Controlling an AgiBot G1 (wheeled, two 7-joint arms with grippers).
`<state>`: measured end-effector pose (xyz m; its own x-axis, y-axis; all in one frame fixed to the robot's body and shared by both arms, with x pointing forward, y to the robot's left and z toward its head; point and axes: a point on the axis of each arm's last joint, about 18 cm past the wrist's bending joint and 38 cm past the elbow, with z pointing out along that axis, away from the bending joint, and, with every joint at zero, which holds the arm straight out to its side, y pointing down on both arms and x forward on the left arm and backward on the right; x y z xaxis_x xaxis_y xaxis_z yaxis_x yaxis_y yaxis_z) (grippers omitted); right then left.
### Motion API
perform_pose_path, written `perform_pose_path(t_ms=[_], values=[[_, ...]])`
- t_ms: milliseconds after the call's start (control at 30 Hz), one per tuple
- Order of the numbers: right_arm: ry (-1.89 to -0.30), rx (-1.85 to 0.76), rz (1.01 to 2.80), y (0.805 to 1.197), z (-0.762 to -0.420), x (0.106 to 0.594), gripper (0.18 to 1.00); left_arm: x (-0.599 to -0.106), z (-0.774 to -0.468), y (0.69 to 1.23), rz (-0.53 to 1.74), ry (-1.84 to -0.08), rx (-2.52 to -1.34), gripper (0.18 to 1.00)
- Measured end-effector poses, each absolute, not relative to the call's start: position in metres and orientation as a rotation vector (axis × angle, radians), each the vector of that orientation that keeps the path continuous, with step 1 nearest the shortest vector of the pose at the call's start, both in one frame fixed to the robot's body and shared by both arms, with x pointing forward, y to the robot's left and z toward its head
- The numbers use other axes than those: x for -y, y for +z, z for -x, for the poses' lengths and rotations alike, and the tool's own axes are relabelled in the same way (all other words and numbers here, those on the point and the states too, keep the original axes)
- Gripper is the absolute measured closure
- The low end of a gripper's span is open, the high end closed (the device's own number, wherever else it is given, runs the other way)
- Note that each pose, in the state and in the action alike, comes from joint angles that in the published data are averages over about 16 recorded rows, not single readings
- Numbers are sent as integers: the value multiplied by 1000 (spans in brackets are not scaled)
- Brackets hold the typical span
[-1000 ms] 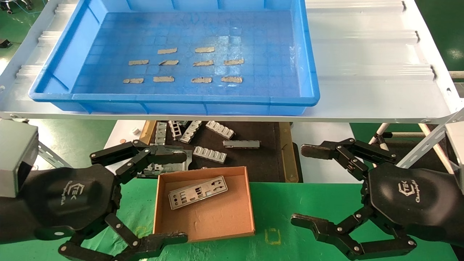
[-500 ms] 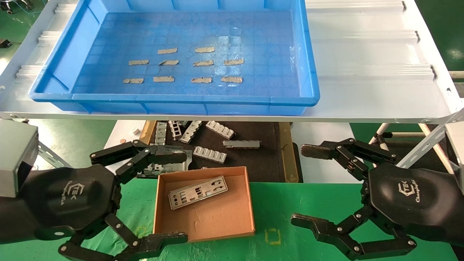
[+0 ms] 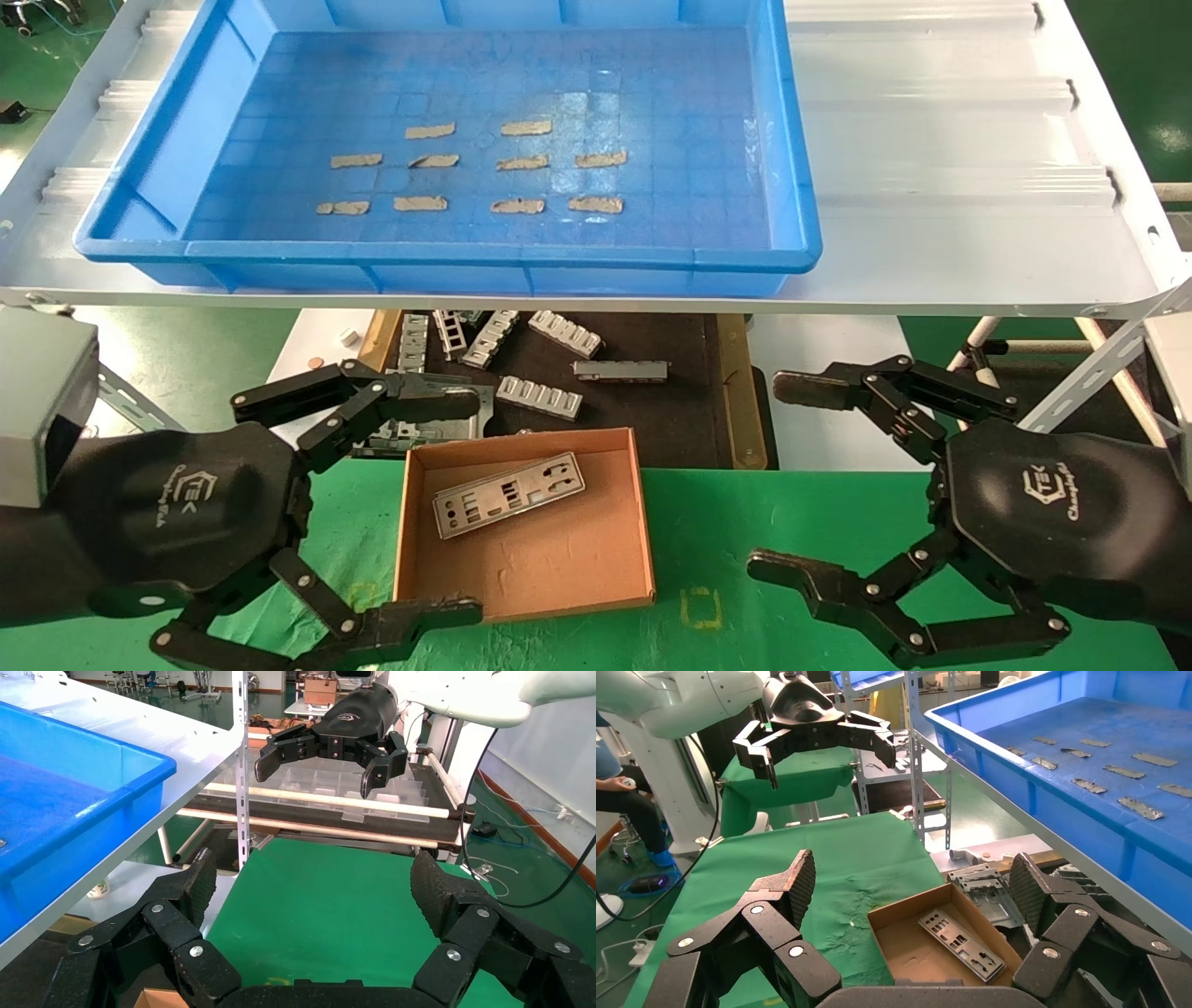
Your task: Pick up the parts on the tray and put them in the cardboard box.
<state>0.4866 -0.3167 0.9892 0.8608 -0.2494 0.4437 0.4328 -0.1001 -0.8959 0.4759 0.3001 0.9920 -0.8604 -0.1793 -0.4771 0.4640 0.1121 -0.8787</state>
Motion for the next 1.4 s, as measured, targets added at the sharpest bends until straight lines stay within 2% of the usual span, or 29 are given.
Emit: perform_pose_path(t_ms=[1400], values=[[-576, 149, 1571, 989, -487, 317, 178, -300, -476, 992, -276, -1799, -1924, 184]])
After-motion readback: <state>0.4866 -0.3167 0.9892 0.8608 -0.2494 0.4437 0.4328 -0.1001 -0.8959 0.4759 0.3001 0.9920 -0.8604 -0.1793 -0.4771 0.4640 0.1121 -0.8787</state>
